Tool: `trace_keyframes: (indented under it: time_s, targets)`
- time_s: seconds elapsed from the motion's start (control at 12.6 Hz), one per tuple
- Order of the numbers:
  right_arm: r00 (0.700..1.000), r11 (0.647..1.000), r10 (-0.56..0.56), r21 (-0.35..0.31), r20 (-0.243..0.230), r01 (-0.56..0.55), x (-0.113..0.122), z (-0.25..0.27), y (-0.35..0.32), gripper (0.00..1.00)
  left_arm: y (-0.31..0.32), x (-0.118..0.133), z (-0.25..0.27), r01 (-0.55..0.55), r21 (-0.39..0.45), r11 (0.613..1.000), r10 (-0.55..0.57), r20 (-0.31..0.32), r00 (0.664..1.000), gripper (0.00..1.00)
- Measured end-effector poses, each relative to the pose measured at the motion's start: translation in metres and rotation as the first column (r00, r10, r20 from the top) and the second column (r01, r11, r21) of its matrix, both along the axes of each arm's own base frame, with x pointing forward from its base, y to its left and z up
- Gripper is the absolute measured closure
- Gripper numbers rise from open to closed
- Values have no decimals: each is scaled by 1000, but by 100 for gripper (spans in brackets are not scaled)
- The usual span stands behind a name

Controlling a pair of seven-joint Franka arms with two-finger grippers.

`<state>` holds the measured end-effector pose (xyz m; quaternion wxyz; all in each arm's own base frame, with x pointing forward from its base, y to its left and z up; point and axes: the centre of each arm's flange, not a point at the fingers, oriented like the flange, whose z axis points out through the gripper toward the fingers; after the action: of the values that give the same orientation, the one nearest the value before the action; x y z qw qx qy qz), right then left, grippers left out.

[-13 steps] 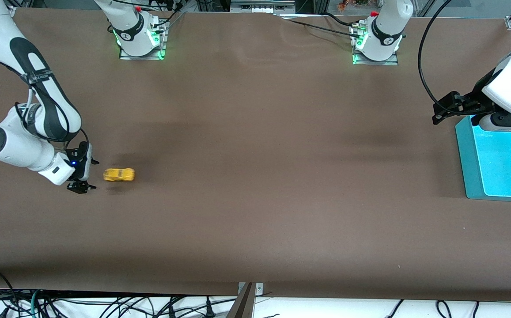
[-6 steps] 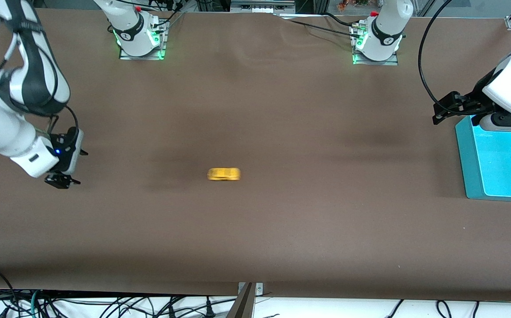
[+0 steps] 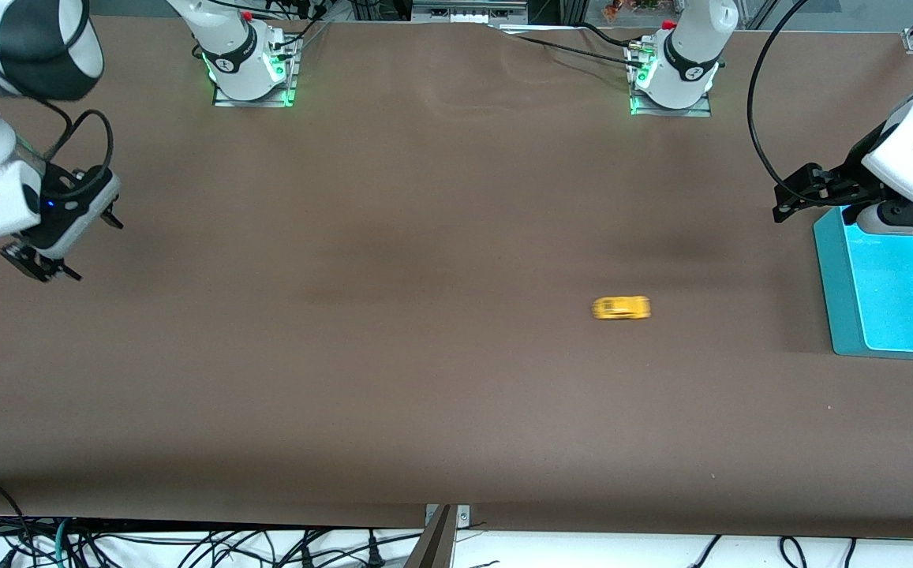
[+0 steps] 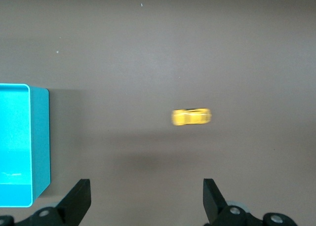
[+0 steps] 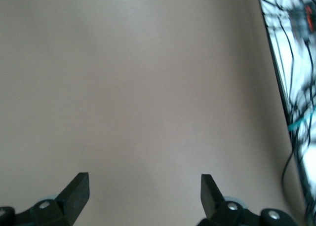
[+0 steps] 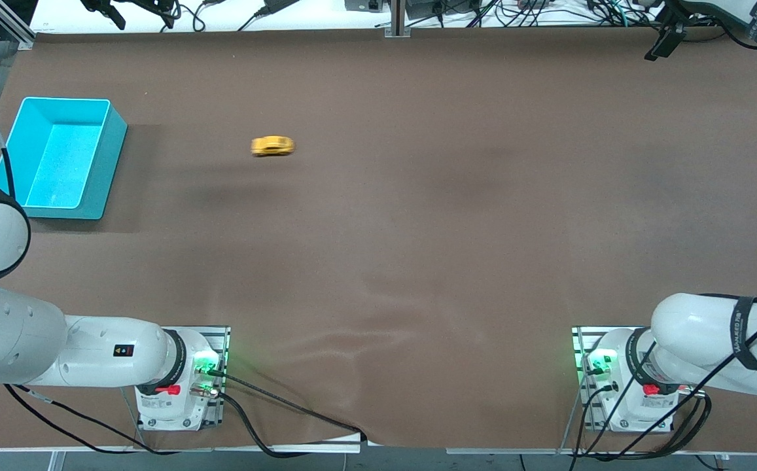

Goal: Wind and store yellow beetle car

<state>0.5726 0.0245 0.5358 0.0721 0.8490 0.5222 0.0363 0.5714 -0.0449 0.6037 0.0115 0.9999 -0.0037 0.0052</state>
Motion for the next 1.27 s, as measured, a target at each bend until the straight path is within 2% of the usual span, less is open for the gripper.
trace_keyframes:
  time_s: [0.08,0.16,0.24,0.32,0.48,0.55,0.63,0.71,0.87,1.03,1.27]
  targets:
    - [995,995,-101,18,-1,101,-8,8,5,0,0,0,0,0,0,1000,0,0,1000,0]
    - [976,975,-215,56,-15,216,-14,13,11,0,-1,0,0,1,0,1000,-1,-1,1000,0]
    - [944,940,-328,88,-37,330,-19,16,15,0,-1,0,0,2,0,1000,-2,-2,1000,0]
    - [898,892,-436,105,-60,440,-23,17,16,0,-1,-1,0,3,0,1000,-3,-4,1000,0]
    - [772,764,-627,115,-99,635,-27,15,19,0,0,-2,-3,0,2,1000,0,-21,1000,0]
    - [717,708,-686,117,-121,697,-29,14,22,0,3,-4,-7,-3,4,1000,3,-46,999,0]
    - [677,667,-722,119,-143,736,-30,13,23,0,6,-5,-13,-9,5,1000,9,-68,998,0]
    - [650,640,-744,117,-157,760,-31,13,23,0,11,-6,-22,-17,7,1000,18,-91,996,0]
    - [622,612,-766,112,-166,783,-32,12,22,0,18,-7,-54,-28,14,1000,30,-159,987,0]
    - [614,605,-771,109,-169,789,-33,12,20,0,30,-8,-92,-8,25,1000,13,-233,972,0]
    - [609,600,-774,108,-170,793,-33,12,17,0,71,-11,-134,176,19,984,-164,-280,946,0]
